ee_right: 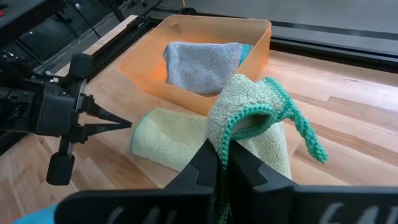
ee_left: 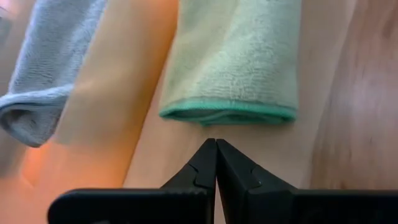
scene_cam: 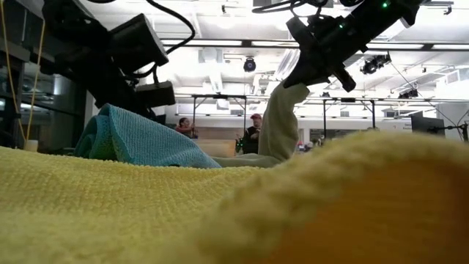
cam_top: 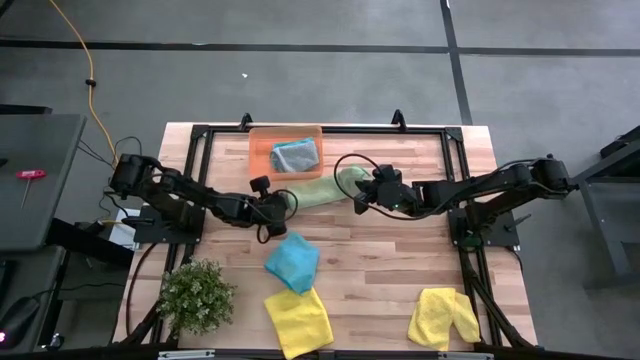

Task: Fold microfiber towels
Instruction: Fold the green microfiber cloth

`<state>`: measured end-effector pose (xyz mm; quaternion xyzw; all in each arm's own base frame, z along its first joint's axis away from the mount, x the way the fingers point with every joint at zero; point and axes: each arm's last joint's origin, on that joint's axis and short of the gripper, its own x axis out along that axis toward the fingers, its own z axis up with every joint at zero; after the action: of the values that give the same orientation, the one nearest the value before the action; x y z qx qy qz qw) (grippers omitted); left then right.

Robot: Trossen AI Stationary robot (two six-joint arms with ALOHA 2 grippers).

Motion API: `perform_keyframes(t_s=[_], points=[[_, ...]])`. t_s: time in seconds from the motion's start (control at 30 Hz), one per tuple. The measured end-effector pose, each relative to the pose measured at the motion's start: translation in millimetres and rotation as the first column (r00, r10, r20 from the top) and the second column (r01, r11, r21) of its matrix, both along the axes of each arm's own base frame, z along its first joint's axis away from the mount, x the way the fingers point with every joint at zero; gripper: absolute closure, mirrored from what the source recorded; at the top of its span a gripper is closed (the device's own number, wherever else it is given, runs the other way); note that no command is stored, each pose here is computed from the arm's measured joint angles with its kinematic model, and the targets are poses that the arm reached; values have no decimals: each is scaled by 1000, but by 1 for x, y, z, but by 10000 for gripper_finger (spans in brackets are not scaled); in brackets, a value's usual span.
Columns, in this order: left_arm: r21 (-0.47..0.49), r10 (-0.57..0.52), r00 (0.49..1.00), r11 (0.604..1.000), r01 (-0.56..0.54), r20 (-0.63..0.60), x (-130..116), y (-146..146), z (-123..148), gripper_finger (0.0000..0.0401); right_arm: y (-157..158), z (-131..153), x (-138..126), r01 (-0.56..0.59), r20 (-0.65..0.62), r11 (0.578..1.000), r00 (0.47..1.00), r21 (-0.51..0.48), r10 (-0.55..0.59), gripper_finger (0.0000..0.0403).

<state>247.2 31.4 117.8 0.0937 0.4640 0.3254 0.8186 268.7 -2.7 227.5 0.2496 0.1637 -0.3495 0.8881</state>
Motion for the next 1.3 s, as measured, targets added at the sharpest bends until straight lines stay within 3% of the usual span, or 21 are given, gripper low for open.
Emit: perform_keyframes(t_s=[0.23, 0.33, 0.63, 0.9, 1.3], points=[[-40, -40, 995, 999, 36, -93, -6, 0, -4, 401, 0, 0, 0, 15, 4, 1000, 1000, -10, -15, 402], [-87, -77, 991, 994, 68, -107, -7, 2, -5, 401, 0, 0, 0, 16, 6, 1000, 1000, -11, -16, 402], [-108, -105, 985, 990, 91, -137, -8, 15, -5, 401, -1, 1, 0, 54, 43, 998, 998, 17, -55, 402], [-92, -109, 989, 991, 99, -103, -5, 18, -4, 401, 0, 2, 13, 27, 144, 999, 989, 19, -29, 402], [-27, -146, 989, 989, 146, -3, 6, 20, 4, 401, -11, -31, 50, 3, 209, 999, 978, 53, -14, 402]])
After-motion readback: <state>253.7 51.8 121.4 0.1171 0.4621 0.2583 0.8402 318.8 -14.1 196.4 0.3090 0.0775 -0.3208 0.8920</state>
